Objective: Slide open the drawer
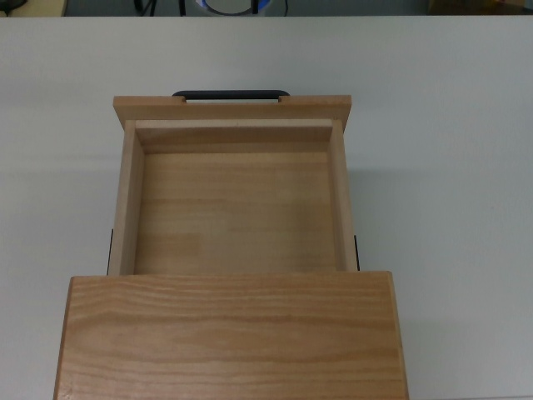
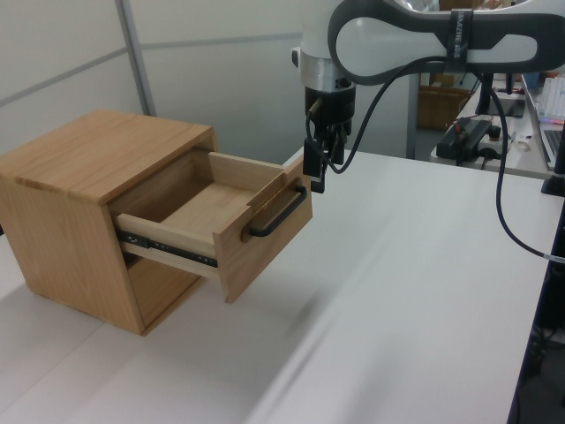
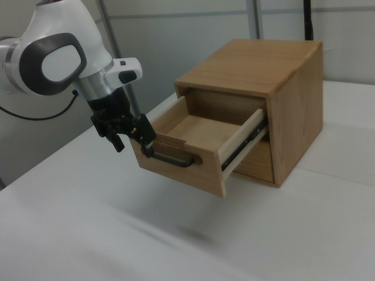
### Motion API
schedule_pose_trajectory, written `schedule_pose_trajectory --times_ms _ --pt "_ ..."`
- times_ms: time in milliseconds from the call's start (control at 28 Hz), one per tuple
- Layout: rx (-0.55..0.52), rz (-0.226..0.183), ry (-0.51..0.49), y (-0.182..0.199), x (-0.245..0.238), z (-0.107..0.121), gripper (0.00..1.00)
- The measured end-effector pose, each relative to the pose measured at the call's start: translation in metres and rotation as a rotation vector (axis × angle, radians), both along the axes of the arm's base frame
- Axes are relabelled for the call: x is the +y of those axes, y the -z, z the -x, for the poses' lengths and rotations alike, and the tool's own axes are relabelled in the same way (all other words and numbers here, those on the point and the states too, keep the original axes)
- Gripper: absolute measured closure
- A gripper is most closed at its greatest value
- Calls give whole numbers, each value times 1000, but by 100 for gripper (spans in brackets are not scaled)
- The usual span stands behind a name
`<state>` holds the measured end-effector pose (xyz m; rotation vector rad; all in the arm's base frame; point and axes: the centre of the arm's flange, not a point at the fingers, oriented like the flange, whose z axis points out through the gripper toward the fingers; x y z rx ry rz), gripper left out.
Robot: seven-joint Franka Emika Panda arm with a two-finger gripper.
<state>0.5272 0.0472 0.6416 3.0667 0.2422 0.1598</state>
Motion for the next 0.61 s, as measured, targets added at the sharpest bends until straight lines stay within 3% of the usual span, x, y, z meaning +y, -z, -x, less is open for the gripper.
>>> schedule_pose_trajectory --times_ms 607 --pt "11 1 0 4 0 -3 0"
